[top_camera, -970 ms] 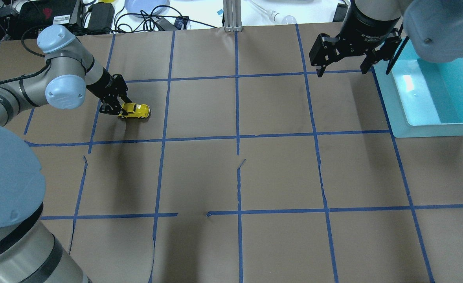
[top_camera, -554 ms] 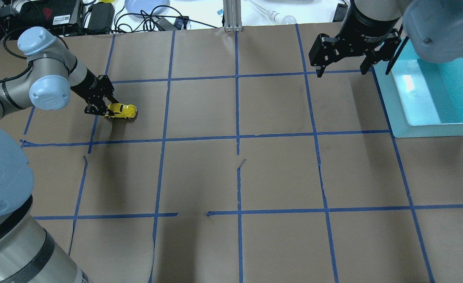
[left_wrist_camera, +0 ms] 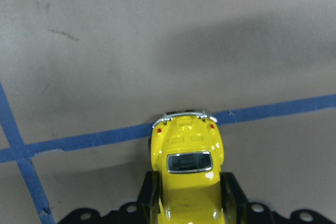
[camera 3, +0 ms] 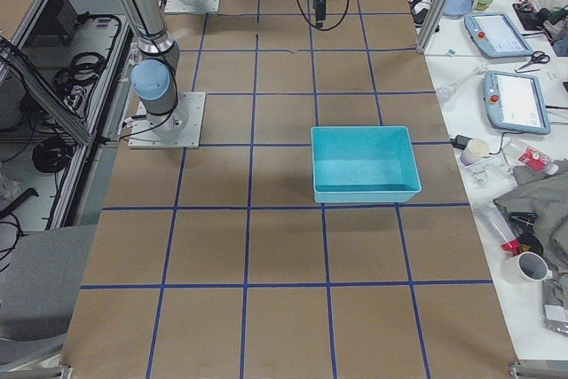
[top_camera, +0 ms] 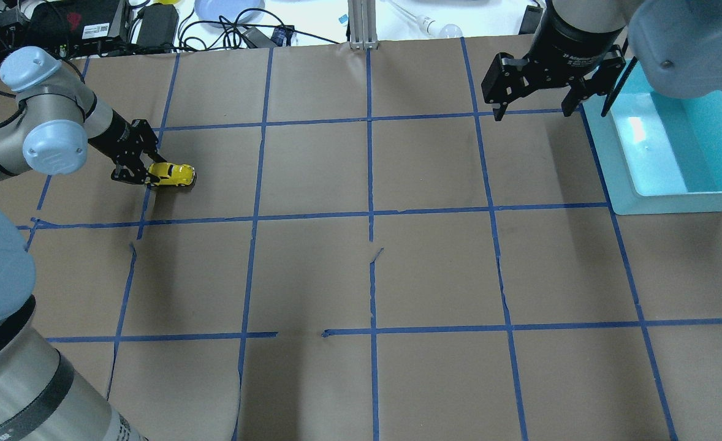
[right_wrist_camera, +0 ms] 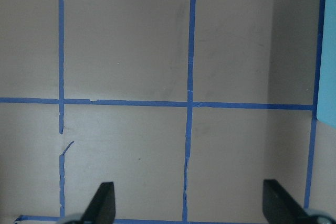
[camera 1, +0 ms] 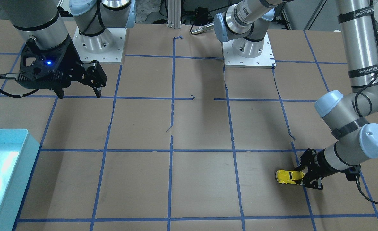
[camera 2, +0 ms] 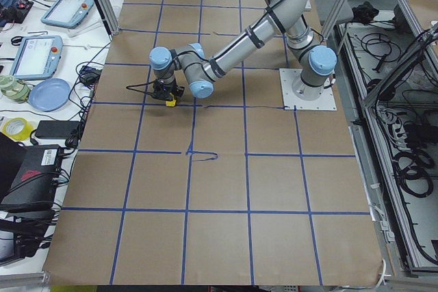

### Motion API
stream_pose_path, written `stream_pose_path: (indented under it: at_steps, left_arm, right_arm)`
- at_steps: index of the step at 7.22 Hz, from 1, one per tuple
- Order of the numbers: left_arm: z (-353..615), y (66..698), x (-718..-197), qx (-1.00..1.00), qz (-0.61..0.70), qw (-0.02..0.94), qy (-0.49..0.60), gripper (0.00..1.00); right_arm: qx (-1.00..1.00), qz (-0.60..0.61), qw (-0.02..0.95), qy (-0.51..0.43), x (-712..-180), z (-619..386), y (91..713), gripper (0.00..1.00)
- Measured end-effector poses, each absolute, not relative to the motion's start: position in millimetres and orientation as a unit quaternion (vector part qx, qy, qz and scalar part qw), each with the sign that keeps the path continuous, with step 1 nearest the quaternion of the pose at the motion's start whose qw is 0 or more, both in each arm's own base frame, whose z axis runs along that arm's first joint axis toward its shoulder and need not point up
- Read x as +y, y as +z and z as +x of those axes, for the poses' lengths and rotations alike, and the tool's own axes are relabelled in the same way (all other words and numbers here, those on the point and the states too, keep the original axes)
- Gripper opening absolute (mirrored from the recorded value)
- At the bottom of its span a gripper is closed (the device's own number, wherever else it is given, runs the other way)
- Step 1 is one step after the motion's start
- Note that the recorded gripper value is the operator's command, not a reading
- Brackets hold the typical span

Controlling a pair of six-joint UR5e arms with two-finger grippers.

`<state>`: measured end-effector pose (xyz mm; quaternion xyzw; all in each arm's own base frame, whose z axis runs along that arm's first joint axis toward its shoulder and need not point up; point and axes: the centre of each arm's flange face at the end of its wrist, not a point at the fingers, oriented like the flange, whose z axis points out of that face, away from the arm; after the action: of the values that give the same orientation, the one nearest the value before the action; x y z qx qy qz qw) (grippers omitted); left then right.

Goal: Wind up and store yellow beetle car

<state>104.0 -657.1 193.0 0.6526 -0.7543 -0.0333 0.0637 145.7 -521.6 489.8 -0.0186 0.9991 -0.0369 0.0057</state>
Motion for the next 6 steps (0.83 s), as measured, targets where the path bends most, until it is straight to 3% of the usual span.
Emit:
stream_pose_path:
  at_steps: [6]
  left_arm:
    - [78.1,259.2,-657.6,-0.808,0.584,0.073,0.013,1.00]
  right_arm:
    - [0.999,-0.019,0.006,-0.038,-521.7,145.8,490.0,1.00]
